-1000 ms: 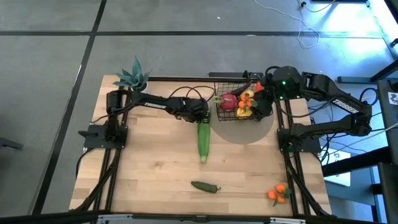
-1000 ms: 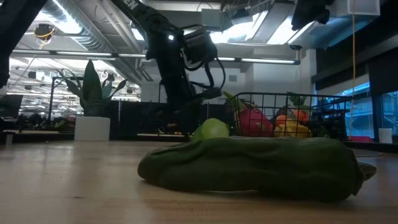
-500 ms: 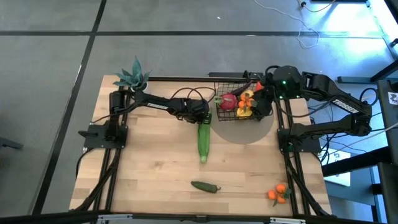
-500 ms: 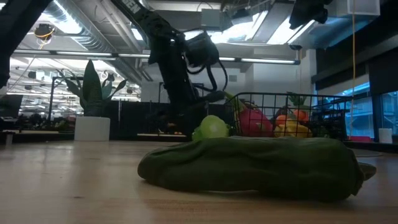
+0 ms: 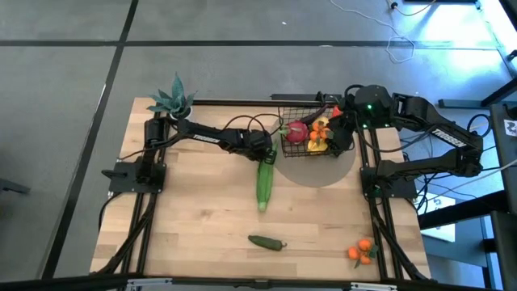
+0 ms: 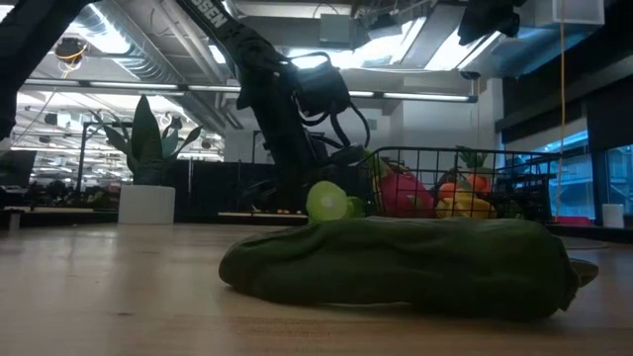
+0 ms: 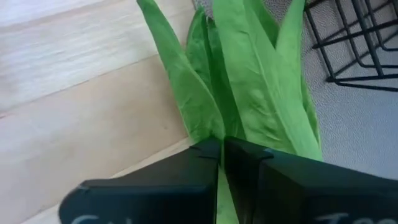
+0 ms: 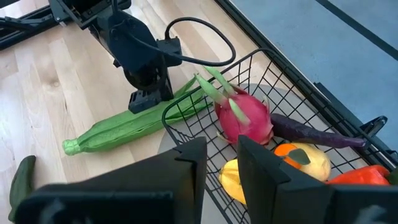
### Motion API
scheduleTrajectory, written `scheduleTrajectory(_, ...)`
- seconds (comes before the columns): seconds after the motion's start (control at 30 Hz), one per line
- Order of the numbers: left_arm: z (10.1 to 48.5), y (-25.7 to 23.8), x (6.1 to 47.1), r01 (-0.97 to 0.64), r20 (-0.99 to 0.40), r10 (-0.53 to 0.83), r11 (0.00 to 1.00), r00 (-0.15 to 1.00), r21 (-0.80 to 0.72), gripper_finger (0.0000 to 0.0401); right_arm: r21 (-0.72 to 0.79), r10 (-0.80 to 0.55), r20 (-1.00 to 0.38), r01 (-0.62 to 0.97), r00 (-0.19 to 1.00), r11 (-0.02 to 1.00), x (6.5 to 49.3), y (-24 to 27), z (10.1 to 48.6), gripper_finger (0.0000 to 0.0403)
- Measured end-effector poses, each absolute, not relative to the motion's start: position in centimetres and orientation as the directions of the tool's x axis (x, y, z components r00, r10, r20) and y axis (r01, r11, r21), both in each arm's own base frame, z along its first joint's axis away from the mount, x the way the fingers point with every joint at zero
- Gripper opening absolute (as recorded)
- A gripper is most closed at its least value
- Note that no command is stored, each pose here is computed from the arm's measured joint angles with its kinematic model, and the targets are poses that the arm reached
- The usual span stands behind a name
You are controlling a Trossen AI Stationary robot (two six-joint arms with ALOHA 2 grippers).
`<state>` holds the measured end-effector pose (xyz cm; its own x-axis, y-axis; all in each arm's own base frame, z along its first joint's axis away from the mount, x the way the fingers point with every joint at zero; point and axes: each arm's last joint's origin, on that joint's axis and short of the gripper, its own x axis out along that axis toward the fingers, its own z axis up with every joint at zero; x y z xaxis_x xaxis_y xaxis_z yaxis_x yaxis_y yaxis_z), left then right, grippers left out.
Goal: Build produce basket
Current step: Put the lettuce into the black wire basket
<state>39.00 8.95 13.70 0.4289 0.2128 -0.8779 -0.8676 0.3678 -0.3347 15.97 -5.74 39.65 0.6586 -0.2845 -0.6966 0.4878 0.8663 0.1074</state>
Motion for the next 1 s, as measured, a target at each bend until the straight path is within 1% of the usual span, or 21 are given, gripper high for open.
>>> scheduleTrajectory(0.17,14.4,8.3,38.9,-0.853,-0.873,0.223,0.414,0.433,-0.317,0.0001,0.108,-0.285,-0.697,0.488,0.658,0.866,16.0,-5.7,39.6,0.0078)
scheduleTrajectory(0.53,19.4,5.1,37.5,-0.826,-0.835,0.305,0.493,0.458,-0.273,0.0,0.107,-0.287,-0.691,0.486,0.663,0.867,16.0,-5.8,39.7,0.0078)
scheduleTrajectory(0.7,22.0,3.4,36.7,-0.804,-0.795,0.342,0.523,0.502,-0.283,0.0,0.106,-0.287,-0.691,0.487,0.663,0.867,16.0,-5.8,39.7,0.0078)
scheduleTrajectory(1.0,26.9,1.4,34.9,-0.767,-0.666,0.442,0.552,0.601,-0.326,0.0,0.085,-0.292,-0.692,0.477,0.66,0.875,16.0,-5.8,39.7,0.0078)
